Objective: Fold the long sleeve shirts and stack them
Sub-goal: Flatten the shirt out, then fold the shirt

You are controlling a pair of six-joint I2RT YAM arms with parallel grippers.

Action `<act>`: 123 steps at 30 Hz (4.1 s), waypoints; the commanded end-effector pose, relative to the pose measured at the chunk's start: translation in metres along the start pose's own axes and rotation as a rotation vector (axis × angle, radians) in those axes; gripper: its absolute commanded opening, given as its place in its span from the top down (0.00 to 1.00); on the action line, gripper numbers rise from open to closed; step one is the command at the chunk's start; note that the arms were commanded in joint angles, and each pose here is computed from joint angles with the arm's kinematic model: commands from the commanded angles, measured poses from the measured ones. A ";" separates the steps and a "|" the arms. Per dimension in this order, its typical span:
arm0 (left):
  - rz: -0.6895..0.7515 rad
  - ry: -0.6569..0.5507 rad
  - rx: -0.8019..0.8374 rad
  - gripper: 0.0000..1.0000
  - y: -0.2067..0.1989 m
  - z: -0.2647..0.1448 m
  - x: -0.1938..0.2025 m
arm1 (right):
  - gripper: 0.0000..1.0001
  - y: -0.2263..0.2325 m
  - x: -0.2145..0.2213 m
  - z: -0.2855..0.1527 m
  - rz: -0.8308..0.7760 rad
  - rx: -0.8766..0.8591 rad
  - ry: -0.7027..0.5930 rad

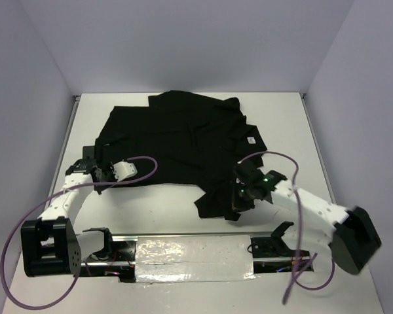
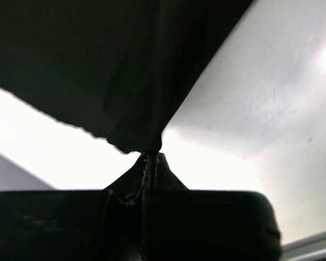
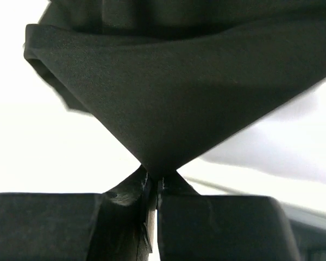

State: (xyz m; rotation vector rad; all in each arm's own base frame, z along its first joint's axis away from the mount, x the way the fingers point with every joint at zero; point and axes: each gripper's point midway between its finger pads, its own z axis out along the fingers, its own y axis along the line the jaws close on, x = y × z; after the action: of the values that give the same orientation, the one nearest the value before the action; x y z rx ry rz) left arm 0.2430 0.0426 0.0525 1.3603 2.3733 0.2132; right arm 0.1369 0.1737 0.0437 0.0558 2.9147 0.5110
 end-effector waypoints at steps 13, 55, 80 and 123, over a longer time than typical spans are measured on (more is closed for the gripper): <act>0.205 0.090 0.167 1.00 -0.058 -0.041 0.032 | 1.00 -0.020 0.112 -0.093 0.114 -0.100 0.226; -0.331 0.072 0.022 1.00 0.093 -0.006 -0.053 | 1.00 0.023 -0.230 -0.075 -0.182 -0.021 -0.259; -0.389 0.093 0.023 0.86 0.100 0.021 -0.053 | 0.84 0.016 -0.281 -0.036 -0.269 0.067 -0.194; -0.858 0.273 0.181 0.37 0.032 0.057 0.016 | 0.32 -0.108 -0.157 0.001 0.264 0.067 -0.148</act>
State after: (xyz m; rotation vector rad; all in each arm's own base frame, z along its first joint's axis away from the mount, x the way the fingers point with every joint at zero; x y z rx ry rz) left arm 0.2847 0.0777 0.0157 0.3009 3.0266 -0.0135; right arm 0.2848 0.0684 0.0381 0.4592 2.8117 0.4799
